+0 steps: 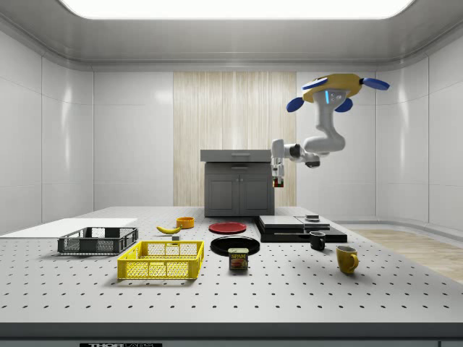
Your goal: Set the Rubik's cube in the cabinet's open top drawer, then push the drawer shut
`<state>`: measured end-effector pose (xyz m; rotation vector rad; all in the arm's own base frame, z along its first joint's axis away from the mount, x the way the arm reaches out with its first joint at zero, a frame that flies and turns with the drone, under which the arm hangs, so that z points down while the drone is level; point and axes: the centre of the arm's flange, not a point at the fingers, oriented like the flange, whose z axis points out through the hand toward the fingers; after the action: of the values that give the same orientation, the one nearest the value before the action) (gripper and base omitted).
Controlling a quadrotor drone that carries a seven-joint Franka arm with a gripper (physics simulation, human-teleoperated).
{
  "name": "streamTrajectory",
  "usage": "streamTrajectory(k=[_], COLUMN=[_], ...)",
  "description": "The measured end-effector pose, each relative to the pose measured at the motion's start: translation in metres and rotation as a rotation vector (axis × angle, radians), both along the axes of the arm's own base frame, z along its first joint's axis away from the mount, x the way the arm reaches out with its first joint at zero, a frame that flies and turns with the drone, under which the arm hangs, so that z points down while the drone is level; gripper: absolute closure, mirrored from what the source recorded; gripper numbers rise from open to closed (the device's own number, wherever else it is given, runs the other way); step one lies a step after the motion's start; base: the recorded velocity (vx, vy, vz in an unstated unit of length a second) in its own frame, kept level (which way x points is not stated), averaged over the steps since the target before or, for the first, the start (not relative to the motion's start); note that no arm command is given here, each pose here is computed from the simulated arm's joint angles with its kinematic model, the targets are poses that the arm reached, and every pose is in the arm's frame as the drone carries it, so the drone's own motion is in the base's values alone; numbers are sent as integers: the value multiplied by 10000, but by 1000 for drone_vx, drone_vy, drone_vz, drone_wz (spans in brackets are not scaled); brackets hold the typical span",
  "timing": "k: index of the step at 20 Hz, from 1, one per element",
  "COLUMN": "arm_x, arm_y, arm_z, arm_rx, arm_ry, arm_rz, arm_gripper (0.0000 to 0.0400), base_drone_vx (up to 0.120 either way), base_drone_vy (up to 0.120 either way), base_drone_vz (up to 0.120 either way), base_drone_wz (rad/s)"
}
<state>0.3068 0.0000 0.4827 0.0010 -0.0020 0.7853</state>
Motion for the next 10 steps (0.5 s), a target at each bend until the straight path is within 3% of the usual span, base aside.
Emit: streamTrajectory(k=[10], arm_x=[0], arm_y=[0], arm_z=[0], arm_rx=[0], arm_ry=[0], arm_rz=[0], arm_gripper=[75], base_drone_vx=[0], base_drone_vy=[-120], base_drone_vz=[120], base_drone_wz=[0])
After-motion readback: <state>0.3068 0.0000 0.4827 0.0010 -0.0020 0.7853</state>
